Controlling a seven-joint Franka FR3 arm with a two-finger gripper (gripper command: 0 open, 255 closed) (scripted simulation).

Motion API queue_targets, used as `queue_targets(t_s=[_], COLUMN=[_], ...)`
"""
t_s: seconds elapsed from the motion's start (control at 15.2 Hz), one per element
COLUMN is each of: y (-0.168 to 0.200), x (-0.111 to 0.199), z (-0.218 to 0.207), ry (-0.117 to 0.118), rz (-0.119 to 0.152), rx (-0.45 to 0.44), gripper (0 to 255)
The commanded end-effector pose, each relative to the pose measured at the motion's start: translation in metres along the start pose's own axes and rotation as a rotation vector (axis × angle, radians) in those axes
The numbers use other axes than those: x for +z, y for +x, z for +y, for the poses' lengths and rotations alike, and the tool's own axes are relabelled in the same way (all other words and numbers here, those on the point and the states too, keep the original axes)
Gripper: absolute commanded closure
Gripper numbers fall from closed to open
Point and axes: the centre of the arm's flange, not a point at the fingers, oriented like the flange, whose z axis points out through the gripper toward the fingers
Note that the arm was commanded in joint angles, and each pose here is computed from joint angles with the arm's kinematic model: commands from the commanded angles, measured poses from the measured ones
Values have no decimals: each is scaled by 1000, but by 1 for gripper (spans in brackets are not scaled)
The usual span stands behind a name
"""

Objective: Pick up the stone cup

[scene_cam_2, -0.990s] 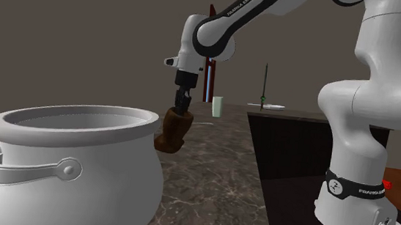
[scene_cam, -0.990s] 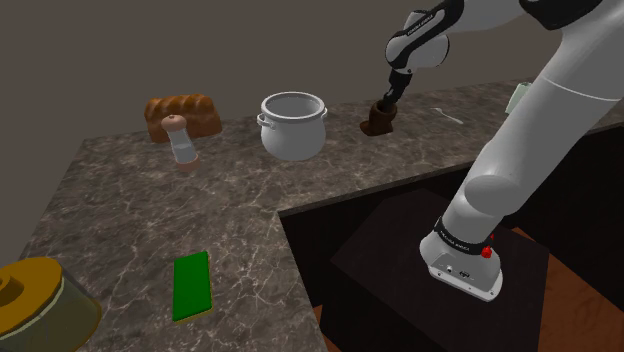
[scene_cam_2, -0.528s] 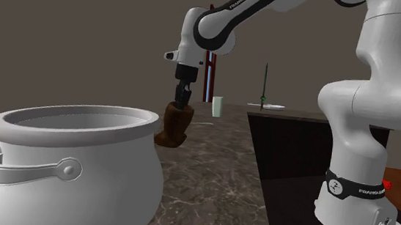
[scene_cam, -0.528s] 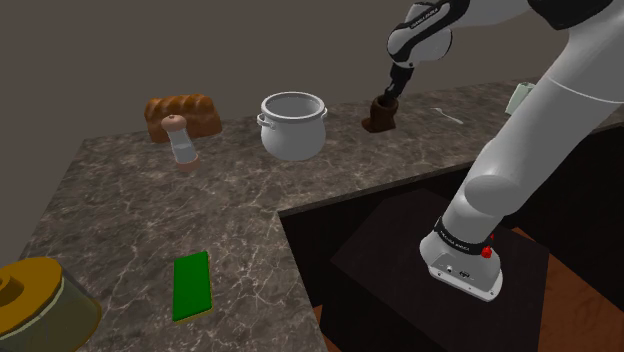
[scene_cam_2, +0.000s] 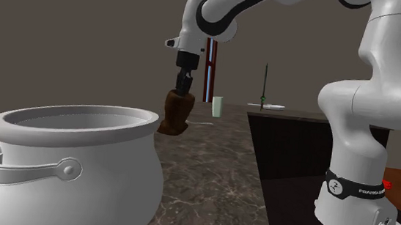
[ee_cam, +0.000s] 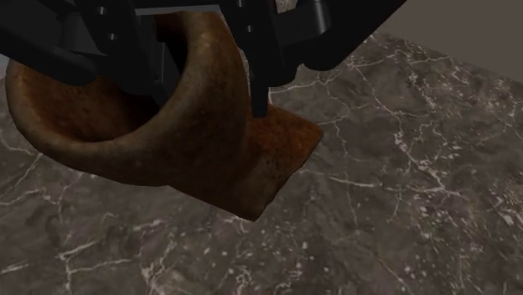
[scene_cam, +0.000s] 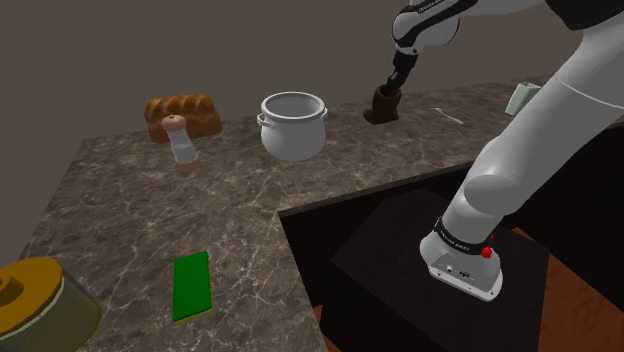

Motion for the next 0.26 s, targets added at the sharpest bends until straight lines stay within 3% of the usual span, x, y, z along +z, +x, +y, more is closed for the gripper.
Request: queue_targets(t_s=[0.0,0.2], y=[1,2], x=[-11,-17], z=[2,2], ry=[0,0], rz=[1,1], rx=[0,0], gripper=[255,255])
